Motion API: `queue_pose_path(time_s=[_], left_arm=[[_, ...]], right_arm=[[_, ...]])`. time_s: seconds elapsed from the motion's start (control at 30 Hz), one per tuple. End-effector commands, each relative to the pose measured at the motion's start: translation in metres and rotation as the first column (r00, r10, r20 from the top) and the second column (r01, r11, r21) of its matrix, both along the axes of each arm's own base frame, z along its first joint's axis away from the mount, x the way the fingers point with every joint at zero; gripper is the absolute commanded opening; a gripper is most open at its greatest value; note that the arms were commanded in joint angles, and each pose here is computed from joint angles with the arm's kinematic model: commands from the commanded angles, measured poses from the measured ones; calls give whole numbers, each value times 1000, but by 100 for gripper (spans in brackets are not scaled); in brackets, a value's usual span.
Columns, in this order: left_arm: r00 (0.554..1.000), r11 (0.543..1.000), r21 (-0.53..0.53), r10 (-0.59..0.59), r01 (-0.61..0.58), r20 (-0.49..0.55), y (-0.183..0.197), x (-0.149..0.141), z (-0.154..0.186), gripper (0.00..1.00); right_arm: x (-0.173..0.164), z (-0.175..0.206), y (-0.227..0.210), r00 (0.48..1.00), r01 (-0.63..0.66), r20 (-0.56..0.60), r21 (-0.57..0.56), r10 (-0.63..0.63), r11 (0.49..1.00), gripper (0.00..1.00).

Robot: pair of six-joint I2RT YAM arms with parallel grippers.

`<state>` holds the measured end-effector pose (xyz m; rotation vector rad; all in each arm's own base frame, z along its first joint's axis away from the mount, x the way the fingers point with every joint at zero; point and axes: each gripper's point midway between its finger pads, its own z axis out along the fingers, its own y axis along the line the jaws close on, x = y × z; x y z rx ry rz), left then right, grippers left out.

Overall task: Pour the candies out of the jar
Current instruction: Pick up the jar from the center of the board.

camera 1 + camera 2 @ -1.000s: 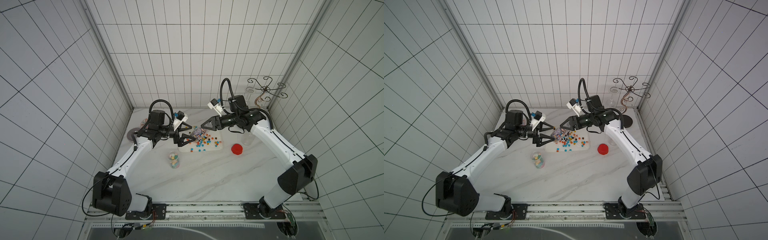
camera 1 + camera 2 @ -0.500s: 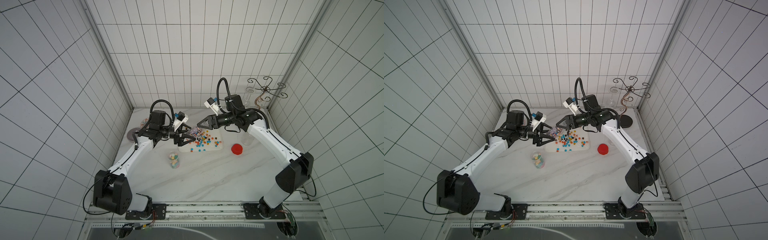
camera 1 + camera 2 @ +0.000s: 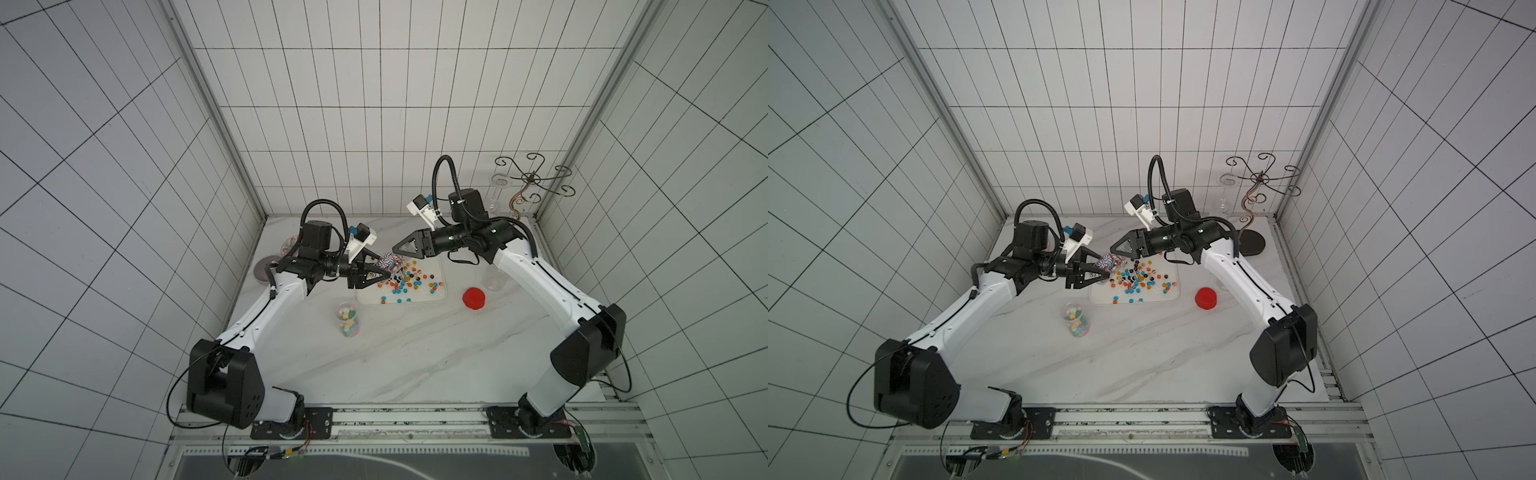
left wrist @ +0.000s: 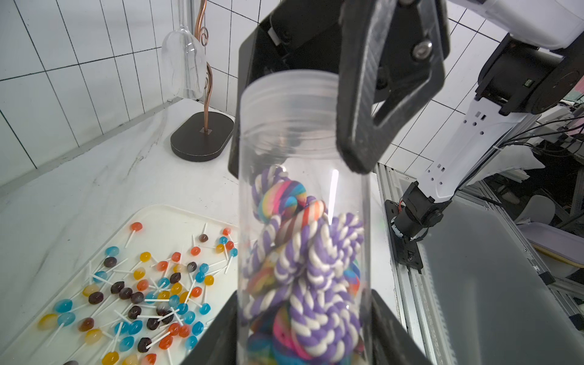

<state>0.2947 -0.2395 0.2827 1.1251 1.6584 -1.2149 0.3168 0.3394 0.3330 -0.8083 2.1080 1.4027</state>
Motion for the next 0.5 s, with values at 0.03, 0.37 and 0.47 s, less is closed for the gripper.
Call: queue_pose_path(time_s=[0.03, 0.37, 0.47], left_arm=[[999, 1000, -5, -8, 8, 38, -2, 0, 10, 50], [979, 978, 118, 159, -174, 129, 13, 21, 4, 50], [958, 956, 153, 220, -249, 184, 21, 28, 6, 50]], right_arm=[[-3, 47, 7, 993, -41, 113, 81, 32, 996, 45], [3, 46, -7, 995, 14, 100, 67, -21, 998, 75], [6, 44, -19, 998, 15, 54, 84, -19, 996, 75]])
